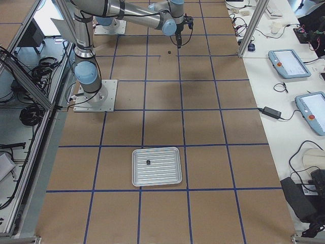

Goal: Place bearing gear from tray to pile

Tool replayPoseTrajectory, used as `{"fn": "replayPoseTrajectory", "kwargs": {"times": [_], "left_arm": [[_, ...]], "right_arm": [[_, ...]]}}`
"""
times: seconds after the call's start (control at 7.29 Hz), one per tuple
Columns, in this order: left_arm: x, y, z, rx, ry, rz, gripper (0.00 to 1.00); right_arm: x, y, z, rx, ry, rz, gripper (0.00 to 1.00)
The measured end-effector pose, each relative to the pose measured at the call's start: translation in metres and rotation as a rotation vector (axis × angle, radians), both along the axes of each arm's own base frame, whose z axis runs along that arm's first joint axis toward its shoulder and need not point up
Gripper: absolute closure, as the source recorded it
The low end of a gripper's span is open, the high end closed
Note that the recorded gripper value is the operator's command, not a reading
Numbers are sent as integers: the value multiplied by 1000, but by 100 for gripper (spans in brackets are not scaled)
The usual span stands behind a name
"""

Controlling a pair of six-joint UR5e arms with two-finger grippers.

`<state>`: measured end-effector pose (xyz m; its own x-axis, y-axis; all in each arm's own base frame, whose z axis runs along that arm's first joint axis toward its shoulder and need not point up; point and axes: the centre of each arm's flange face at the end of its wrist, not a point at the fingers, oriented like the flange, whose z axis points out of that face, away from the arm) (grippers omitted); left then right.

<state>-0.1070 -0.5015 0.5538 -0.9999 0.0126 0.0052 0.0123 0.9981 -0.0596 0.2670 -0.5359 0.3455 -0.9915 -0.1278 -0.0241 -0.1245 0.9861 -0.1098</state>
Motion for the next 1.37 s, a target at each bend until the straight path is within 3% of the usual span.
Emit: {"fn": "replayPoseTrajectory", "kwargs": {"times": [0.27,0.55,0.69,0.82,1.1,1.37], "left_arm": [[-6,-3,-13,28,9,7,0],[-58,-4,-78,99,30,48,0],[-96,-6,-125,86,34,43,0],[-128,-9,-171,55,42,52,0],[-172,-14,-244,43,39,84,0],[-204,-10,-284,42,-11,55,0]], "right_arm": [[-136,-23,62,47,66,60,0],[-278,-22,85,68,101,92,1],[-353,-15,85,82,114,144,1],[-433,2,78,100,112,202,2],[-572,69,45,138,76,254,3],[-662,145,-26,118,90,285,4]]}}
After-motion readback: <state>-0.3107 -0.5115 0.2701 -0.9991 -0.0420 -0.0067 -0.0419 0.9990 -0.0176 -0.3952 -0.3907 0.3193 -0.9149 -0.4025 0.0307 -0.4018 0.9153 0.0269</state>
